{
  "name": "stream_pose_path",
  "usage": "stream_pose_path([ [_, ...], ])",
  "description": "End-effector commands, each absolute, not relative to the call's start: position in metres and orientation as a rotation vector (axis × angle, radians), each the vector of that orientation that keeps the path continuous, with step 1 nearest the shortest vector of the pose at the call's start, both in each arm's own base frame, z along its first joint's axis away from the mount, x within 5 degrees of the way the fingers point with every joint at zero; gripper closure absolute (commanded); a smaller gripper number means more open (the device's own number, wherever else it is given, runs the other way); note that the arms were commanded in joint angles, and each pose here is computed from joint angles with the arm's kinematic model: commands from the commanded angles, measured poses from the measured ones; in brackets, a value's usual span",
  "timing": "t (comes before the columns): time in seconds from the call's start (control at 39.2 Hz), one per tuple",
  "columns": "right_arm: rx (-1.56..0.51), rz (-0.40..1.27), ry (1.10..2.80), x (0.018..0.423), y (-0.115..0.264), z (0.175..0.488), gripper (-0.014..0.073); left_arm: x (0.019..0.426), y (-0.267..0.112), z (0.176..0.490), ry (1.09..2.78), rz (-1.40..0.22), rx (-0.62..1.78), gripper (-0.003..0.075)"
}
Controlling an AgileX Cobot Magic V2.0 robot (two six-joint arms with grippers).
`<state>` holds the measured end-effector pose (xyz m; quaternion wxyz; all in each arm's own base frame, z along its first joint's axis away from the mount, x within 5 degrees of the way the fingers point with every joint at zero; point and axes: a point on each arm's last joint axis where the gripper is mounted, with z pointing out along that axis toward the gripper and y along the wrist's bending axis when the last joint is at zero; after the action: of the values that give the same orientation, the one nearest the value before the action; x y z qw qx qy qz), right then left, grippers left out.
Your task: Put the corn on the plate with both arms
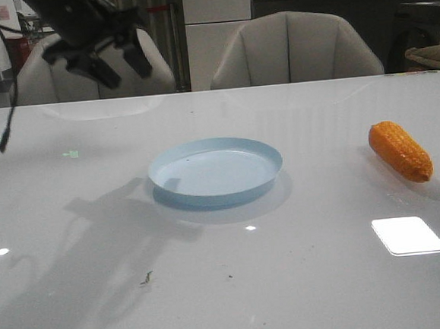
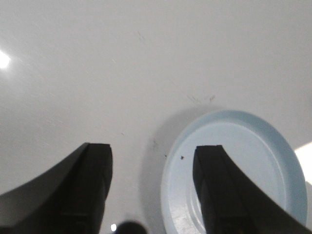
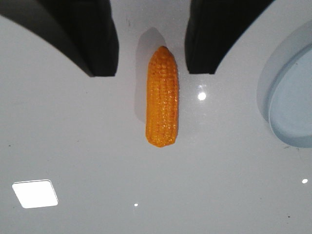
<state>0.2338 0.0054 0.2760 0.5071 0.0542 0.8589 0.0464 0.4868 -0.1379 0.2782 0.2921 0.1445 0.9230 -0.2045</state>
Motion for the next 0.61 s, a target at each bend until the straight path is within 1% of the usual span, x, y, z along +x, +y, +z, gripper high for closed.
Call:
stream_pose_path([
  [0.0,0.112,0.106,1.941,0.244,0.005,0.316,0.0158,0.471,-0.108,0.363,2.242,-0.515,0.353,0.0280],
  [0.08,0.104,0.103,1.937,0.253,0.005,0.331,0.0158,0.464,-0.088,0.383,2.193,-0.462,0.349,0.0280],
  [0.15,0.103,0.104,1.956,0.264,0.005,0.342,0.0149,0.457,-0.072,0.397,2.169,-0.394,0.360,0.0280],
  [0.2,0.102,0.104,1.974,0.274,0.005,0.349,0.0120,0.453,-0.061,0.402,2.166,-0.333,0.353,0.0280],
  [0.28,0.096,0.094,2.019,0.291,0.006,0.351,0.0053,0.446,-0.050,0.409,2.160,-0.275,0.338,0.0280],
  [0.33,0.092,0.088,2.052,0.304,0.006,0.348,0.0004,0.442,-0.042,0.412,2.152,-0.264,0.314,0.0280],
  [0.38,0.093,0.086,2.086,0.319,0.006,0.343,-0.0024,0.436,-0.038,0.413,2.147,-0.256,0.295,0.0280],
  [0.41,0.093,0.086,2.088,0.323,0.006,0.343,-0.0029,0.434,-0.036,0.415,2.134,-0.251,0.287,0.0280],
  [0.59,0.097,0.082,2.177,0.368,0.007,0.314,-0.0029,0.406,-0.030,0.416,2.064,-0.180,0.236,0.0280],
])
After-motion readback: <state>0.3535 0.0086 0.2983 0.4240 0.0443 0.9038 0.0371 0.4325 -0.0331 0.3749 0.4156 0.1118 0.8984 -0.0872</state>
